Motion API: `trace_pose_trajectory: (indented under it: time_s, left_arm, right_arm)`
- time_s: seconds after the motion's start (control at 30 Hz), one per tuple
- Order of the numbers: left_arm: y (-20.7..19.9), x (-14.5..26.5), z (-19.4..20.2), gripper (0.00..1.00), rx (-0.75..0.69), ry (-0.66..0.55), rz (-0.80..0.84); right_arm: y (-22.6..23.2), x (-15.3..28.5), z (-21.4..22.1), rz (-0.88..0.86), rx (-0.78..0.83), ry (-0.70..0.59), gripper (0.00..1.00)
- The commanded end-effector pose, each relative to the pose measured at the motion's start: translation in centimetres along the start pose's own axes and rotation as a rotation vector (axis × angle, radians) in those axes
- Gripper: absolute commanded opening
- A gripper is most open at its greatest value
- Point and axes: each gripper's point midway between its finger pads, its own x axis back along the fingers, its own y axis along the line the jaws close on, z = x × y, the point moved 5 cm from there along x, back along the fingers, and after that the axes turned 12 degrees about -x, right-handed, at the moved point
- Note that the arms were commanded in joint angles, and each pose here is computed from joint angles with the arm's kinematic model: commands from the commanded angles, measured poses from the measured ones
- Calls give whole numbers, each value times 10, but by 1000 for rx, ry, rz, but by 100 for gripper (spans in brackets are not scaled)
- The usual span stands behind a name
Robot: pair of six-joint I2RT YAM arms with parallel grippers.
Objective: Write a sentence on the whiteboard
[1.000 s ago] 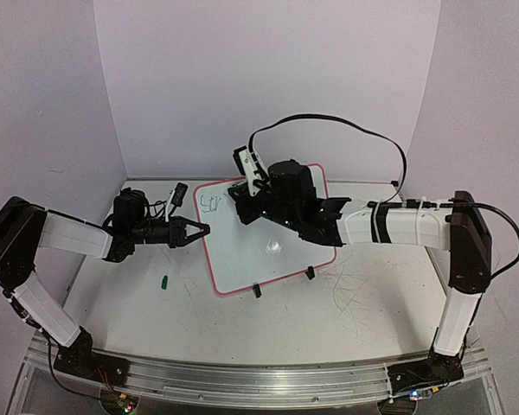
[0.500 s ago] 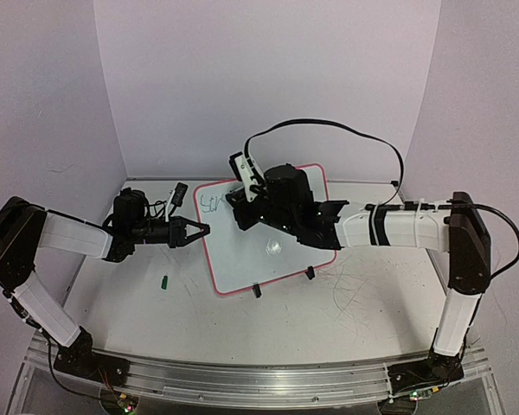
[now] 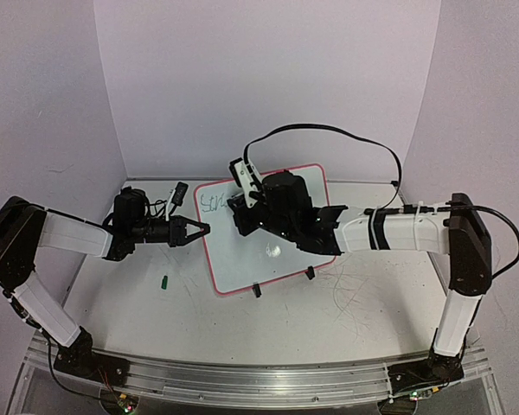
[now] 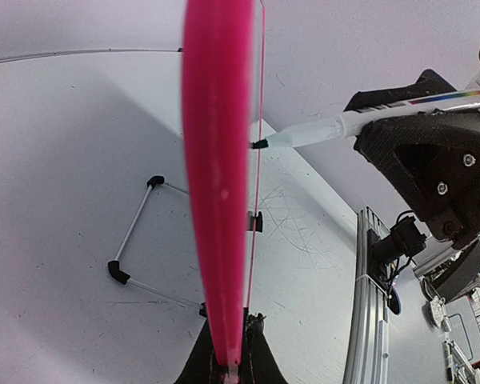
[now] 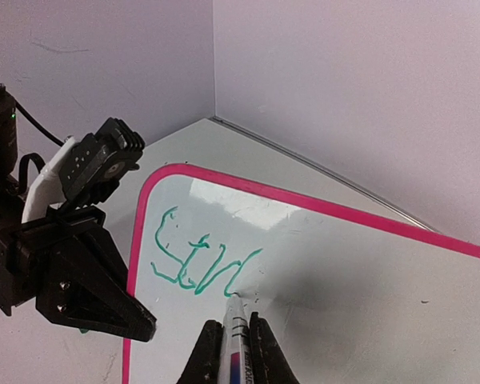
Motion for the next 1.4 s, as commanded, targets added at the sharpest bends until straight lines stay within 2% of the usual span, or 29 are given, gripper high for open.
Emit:
trace_pose_trajectory:
  time_s: [0.0,0.57,1.03,1.27,1.37]
  left_arm:
    - [0,0,-16,0,-89,-30,-36]
    - [0,0,-15,0,-90,-28,-37]
    - [0,0,-15,0,-91,-28,-38]
    - [0,0,-16,0,-91,-28,-39]
    - [1,0,-15,0,-92,-27,-42]
  right_arm:
    - [-18,10,-21,108,-16,-58,0]
    - [-16,-1,-38,110,-32,-105,0]
    - [-2,-8,-21,32,0,-48,0]
    - [0,-6,-17,22,4,-34,0]
    - [0,13,-34,0,-11,-92,0]
